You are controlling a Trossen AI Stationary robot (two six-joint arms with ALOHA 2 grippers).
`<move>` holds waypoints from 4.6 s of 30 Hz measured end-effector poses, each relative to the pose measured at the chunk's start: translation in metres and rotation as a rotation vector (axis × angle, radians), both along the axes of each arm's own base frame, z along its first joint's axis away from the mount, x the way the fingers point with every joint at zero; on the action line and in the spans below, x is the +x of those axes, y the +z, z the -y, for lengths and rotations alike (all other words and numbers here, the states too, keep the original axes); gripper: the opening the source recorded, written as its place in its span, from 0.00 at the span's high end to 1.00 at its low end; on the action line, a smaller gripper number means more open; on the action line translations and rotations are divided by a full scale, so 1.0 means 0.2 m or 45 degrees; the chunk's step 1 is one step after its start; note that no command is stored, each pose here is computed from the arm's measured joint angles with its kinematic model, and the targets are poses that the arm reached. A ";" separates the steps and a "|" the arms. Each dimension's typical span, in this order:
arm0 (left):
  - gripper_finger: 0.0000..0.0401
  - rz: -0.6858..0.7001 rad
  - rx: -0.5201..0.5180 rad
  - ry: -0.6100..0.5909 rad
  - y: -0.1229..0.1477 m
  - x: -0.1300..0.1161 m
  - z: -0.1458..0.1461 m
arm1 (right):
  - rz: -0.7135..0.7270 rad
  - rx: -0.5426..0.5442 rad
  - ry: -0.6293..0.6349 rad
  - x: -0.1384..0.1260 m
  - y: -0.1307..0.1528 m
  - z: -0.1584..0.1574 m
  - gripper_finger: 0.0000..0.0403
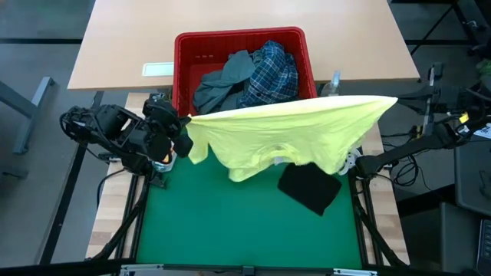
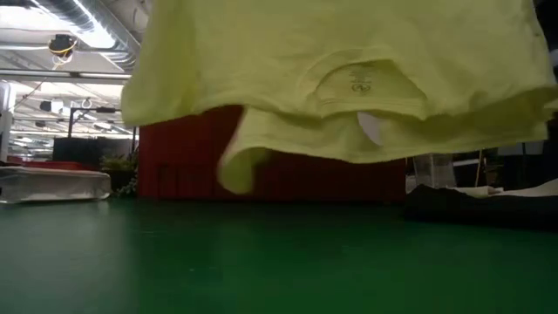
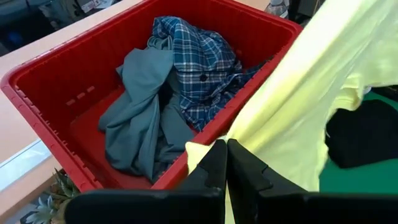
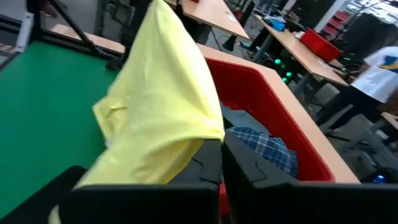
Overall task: Fold Laundry from Bin
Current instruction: Fold the yellow shirt
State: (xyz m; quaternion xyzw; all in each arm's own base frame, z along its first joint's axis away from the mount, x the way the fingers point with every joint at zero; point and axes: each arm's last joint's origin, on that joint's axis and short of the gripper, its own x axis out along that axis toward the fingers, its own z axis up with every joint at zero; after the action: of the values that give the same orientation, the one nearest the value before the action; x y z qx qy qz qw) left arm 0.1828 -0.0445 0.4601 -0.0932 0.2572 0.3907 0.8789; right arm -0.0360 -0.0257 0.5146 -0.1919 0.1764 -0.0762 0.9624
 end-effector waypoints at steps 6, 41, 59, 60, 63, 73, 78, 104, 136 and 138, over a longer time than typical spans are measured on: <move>1.00 -0.002 0.000 0.001 0.00 0.00 0.00 | -0.003 0.009 0.026 0.00 0.00 0.00 0.99; 1.00 0.085 -0.206 0.057 -0.01 0.00 0.01 | -0.108 -0.028 -0.113 0.11 -0.07 -0.03 0.99; 1.00 -0.258 -0.727 -0.505 -0.27 0.40 0.46 | -0.072 -0.182 -0.416 0.28 -0.08 -0.05 0.99; 1.00 -0.260 -0.708 -0.551 -0.29 0.44 0.49 | -0.061 -0.191 -0.425 0.29 -0.08 -0.05 0.99; 1.00 -0.273 -0.647 -0.657 -0.37 0.54 0.58 | -0.048 -0.203 -0.427 0.30 -0.07 -0.05 0.99; 1.00 -0.529 -0.479 -0.633 -0.73 0.80 0.69 | -0.075 -0.218 -0.420 0.32 -0.07 -0.06 0.99; 0.92 -0.671 -0.402 -0.672 -0.88 0.89 0.68 | -0.075 -0.219 -0.422 0.32 -0.07 -0.06 0.99; 0.67 -0.804 0.134 -0.792 -1.25 1.36 0.13 | -0.125 -0.237 -0.404 0.31 -0.09 -0.06 0.99; 0.68 -0.563 -0.094 -0.693 -1.68 1.30 -0.49 | -0.151 -0.215 -0.338 0.31 -0.10 -0.06 0.99; 0.69 -0.555 -0.121 -0.705 -1.69 1.29 -0.49 | -0.150 -0.215 -0.337 0.31 -0.10 -0.06 0.99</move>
State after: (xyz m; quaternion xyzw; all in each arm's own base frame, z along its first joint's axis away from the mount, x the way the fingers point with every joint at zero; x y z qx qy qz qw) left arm 0.4418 0.0536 0.1223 0.0249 0.4721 0.1360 0.8706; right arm 0.0270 -0.0132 0.4952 -0.2513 0.2495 -0.2056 0.9123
